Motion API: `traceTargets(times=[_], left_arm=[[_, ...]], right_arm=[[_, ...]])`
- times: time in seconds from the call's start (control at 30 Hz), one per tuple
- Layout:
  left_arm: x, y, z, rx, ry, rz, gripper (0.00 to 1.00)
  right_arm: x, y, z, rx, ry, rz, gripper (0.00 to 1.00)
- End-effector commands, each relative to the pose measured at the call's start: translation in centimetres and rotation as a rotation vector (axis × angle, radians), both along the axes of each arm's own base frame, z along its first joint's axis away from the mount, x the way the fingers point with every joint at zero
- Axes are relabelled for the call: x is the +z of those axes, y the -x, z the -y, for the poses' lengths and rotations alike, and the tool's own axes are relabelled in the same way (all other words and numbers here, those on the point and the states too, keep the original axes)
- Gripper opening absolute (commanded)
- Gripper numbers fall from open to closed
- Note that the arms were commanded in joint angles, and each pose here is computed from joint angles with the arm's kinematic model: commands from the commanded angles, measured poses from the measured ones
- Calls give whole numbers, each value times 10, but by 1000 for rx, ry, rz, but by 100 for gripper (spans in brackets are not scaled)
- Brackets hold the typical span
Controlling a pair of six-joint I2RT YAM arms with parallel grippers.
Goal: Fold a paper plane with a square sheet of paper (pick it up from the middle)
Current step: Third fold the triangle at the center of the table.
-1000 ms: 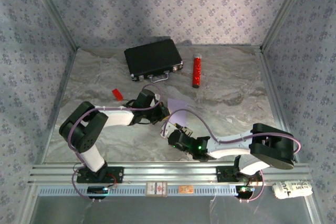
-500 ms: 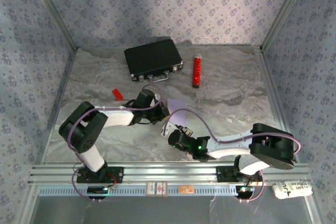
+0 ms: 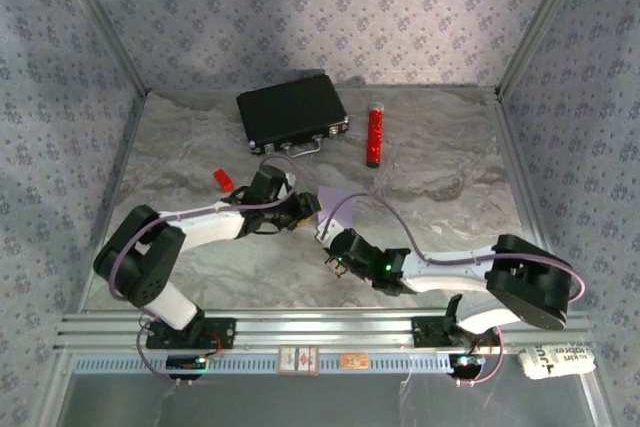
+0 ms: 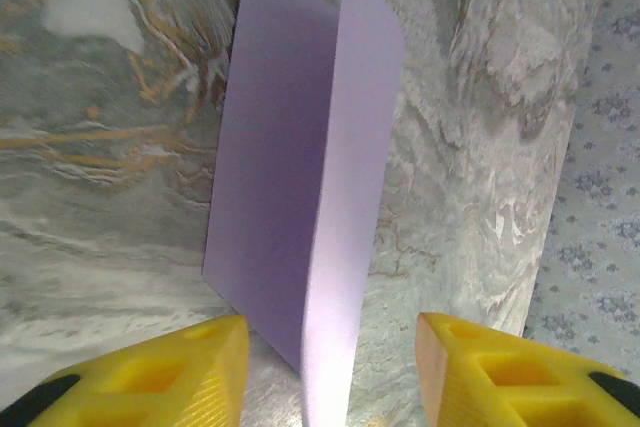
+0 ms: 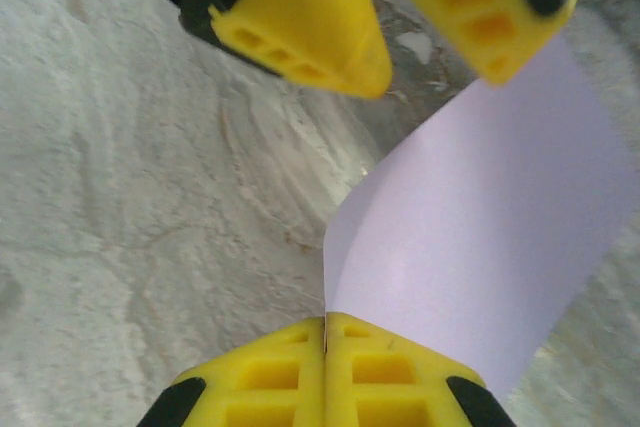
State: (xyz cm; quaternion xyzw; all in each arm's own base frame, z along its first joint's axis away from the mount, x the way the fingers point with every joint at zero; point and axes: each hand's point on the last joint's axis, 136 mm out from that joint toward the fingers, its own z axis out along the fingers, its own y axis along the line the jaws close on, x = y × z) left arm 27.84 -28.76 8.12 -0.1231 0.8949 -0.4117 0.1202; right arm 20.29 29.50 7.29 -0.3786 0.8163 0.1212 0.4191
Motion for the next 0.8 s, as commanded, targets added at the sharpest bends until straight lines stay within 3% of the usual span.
traceTargets(times=[0.0, 0.23, 0.37, 0.77], left_arm=[[5, 0, -21, 23, -69, 26, 48], [26, -4, -26, 22, -53, 82, 44], [33, -7, -16, -14, -17, 93, 35], [13, -14, 25, -156, 1, 45, 17]], right_arm=[[-2, 18, -8, 67, -126, -195, 4], [7, 21, -9, 87, -265, -451, 5], [4, 29, -11, 117, -295, -573, 4], [-4, 25, -17, 63, -361, -644, 5]])
